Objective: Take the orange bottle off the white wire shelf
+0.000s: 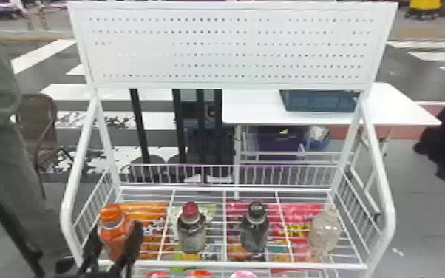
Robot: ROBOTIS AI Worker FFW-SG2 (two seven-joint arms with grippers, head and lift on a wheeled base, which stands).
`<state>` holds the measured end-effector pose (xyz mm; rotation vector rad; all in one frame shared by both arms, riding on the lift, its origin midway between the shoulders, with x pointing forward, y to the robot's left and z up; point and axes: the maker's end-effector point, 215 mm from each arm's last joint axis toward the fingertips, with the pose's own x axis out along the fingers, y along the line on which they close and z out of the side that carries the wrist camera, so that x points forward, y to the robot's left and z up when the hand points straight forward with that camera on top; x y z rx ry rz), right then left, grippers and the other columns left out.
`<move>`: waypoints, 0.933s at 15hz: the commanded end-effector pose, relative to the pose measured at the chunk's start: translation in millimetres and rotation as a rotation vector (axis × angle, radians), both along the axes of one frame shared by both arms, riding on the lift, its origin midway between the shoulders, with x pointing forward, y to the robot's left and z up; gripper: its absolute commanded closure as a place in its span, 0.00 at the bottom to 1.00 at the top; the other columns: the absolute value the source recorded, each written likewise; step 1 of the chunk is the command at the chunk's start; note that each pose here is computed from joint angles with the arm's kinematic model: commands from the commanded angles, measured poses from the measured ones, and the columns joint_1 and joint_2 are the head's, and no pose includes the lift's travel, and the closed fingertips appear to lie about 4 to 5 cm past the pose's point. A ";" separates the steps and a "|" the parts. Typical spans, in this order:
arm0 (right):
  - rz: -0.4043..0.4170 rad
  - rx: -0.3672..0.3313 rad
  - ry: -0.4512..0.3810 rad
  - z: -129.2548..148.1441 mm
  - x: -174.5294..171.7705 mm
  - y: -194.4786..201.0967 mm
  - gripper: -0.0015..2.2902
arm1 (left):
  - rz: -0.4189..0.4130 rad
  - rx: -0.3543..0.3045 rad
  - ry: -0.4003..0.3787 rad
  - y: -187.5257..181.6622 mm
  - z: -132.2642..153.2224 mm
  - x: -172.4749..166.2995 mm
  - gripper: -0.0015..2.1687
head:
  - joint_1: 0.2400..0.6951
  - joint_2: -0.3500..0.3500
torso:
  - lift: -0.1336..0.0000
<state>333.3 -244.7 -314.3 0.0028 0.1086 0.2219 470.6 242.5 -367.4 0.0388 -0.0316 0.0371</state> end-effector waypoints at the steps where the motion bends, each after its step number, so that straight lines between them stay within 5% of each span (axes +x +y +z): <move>1: 0.001 0.003 0.000 -1.6 1.6 0.9 0.06 | -0.056 0.012 0.037 -14.0 19.9 -33.7 0.47 | 0.57 0.50 | 1.00; 6: 0.005 0.004 0.004 -4.5 1.6 3.9 0.06 | -0.090 0.009 0.078 -24.6 55.7 -89.6 0.47 | 0.57 0.50 | 1.00; 14: 0.023 0.006 0.003 -1.1 -3.5 7.5 0.06 | -0.091 -0.010 0.066 -28.9 75.3 -103.9 0.47 | 0.57 0.50 | 1.00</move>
